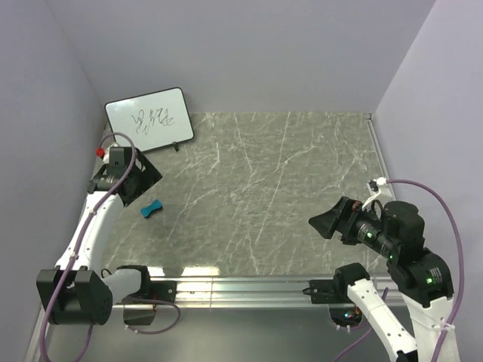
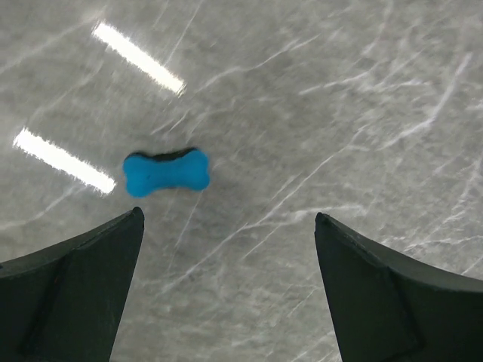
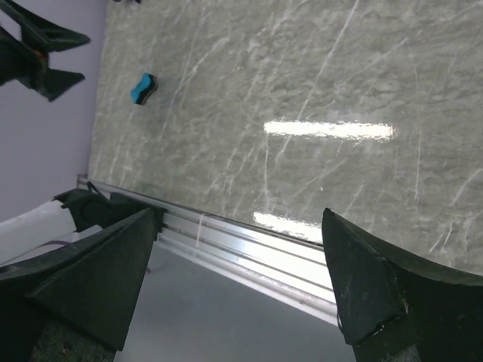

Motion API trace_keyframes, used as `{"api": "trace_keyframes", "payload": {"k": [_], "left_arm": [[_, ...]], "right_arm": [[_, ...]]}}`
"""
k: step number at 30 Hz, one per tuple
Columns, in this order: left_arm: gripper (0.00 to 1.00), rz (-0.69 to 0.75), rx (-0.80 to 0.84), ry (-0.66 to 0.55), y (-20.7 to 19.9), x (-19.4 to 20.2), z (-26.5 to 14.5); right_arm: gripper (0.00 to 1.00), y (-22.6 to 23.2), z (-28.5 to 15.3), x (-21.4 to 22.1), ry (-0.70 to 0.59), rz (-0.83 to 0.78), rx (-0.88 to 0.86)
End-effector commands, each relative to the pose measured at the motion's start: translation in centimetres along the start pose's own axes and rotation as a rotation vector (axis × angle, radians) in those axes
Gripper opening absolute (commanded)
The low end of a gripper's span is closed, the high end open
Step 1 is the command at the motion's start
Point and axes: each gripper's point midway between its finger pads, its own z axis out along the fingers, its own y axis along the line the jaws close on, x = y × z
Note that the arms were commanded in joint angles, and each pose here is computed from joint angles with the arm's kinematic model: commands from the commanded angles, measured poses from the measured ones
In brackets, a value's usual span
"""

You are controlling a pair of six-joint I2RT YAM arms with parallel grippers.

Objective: Erase the whiteboard

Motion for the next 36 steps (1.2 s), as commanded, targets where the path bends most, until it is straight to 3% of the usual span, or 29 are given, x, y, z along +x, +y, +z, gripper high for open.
{"api": "trace_keyframes", "payload": {"k": [1,6,13,25,31,32,34,35,36], "left_arm": [[0.99,-0.059,-0.119,0.071,3.2,3.1,0.3],[0.99,-0.142,-0.167,0.073,5.2,3.8,1.9],[0.99,-0.126,-0.286,0.109,6.8,3.2,5.5],[0.92,-0.163,-0.422,0.123,9.2,3.3,9.1],[0.89,-0.154,-0.41,0.133,8.9,3.3,10.3],[0.86,-0.154,-0.41,0.147,8.9,3.6,10.6],[0.72,-0.163,-0.408,0.189,8.7,4.4,11.0],[0.57,-0.171,-0.396,0.205,8.5,4.9,11.1],[0.48,-0.169,-0.383,0.223,8.2,5.9,11.2]], "right_arm": [[0.98,1.3,-1.7,-0.1,0.001,-0.014,-0.035],[0.98,2.1,-4.7,1.0,0.002,-0.025,-0.064],[0.97,1.9,-7.1,2.1,0.026,-0.05,-0.045],[0.97,1.6,-6.9,1.7,0.027,-0.054,-0.014],[0.97,1.5,-6.2,1.7,0.04,-0.045,-0.015],[0.97,1.4,-6.1,1.8,0.044,-0.045,-0.013],[0.97,1.4,-6.0,1.7,0.045,-0.047,-0.012],[0.97,1.2,-5.8,1.9,0.052,-0.045,-0.007],[0.97,1.2,-5.6,1.9,0.053,-0.044,-0.008]]}}
